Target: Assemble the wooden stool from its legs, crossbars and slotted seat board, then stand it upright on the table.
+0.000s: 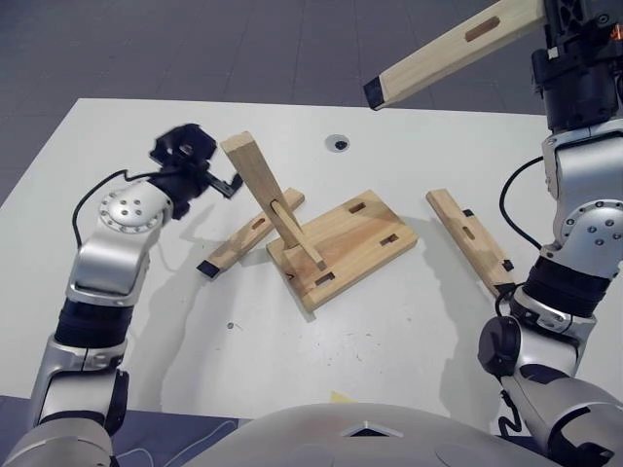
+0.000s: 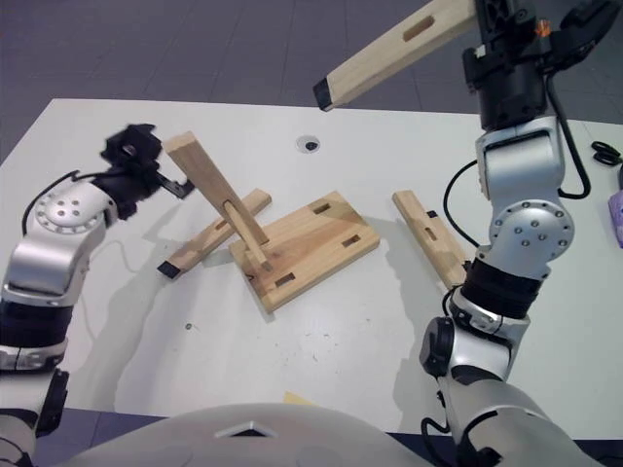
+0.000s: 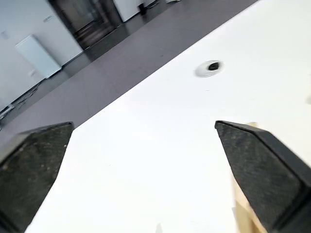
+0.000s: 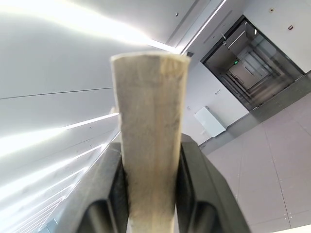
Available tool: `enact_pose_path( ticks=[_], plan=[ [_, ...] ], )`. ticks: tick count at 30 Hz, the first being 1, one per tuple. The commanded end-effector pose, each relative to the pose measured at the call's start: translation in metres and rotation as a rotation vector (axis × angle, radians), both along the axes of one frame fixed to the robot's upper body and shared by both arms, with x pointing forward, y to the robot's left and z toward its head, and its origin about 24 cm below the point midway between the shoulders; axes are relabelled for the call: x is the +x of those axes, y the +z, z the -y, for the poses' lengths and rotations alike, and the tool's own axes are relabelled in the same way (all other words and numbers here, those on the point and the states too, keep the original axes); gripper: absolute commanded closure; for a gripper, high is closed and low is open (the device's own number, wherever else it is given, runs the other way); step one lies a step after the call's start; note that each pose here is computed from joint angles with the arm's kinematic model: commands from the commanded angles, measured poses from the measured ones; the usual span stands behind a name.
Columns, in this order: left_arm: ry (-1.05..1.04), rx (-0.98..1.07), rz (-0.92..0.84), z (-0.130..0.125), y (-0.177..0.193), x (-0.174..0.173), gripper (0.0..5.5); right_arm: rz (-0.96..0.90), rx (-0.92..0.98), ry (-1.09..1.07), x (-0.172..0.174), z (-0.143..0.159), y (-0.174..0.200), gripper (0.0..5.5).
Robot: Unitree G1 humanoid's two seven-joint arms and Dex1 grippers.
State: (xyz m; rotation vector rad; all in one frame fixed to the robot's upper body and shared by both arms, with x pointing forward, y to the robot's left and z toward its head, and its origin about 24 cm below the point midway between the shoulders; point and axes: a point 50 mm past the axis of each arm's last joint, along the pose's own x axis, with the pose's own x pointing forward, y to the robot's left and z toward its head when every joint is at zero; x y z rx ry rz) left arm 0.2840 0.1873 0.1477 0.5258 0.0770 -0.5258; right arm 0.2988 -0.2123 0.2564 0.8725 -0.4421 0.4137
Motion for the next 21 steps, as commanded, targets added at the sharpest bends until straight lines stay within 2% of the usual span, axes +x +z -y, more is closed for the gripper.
enact_pose_path(
  ticks=[1,6,9,11,14,16,21],
  plan=[
    [-0.251,-0.058,0.009,0.033,0.021,-0.027,0.10,0.025,-0.021,-0.003,0.001,0.002,0.006,4.50],
    [-0.381,0.005,-0.004,0.038,0.032,-0.045,0.10,0.020,-0.044,-0.006,0.003,0.003,0.006,4.50],
    [-0.258,0.041,0.048,0.018,0.039,-0.032,0.10,0.015,-0.050,-0.010,0.004,0.003,0.005,4.50],
    [-0.219,-0.003,0.105,0.009,0.056,-0.026,0.10,0.010,-0.056,-0.011,0.005,0.004,0.004,4.50],
    [-0.446,-0.245,0.138,0.019,0.096,-0.044,0.10,-0.002,-0.061,-0.013,0.006,0.005,0.002,4.50],
    [-0.651,-0.326,0.088,0.020,0.112,-0.057,0.10,-0.011,-0.058,-0.009,0.007,0.005,0.001,4.50],
    [-0.846,-0.351,-0.102,0.024,0.106,-0.051,0.10,-0.023,-0.050,0.000,0.009,0.003,-0.002,4.50]
  ],
)
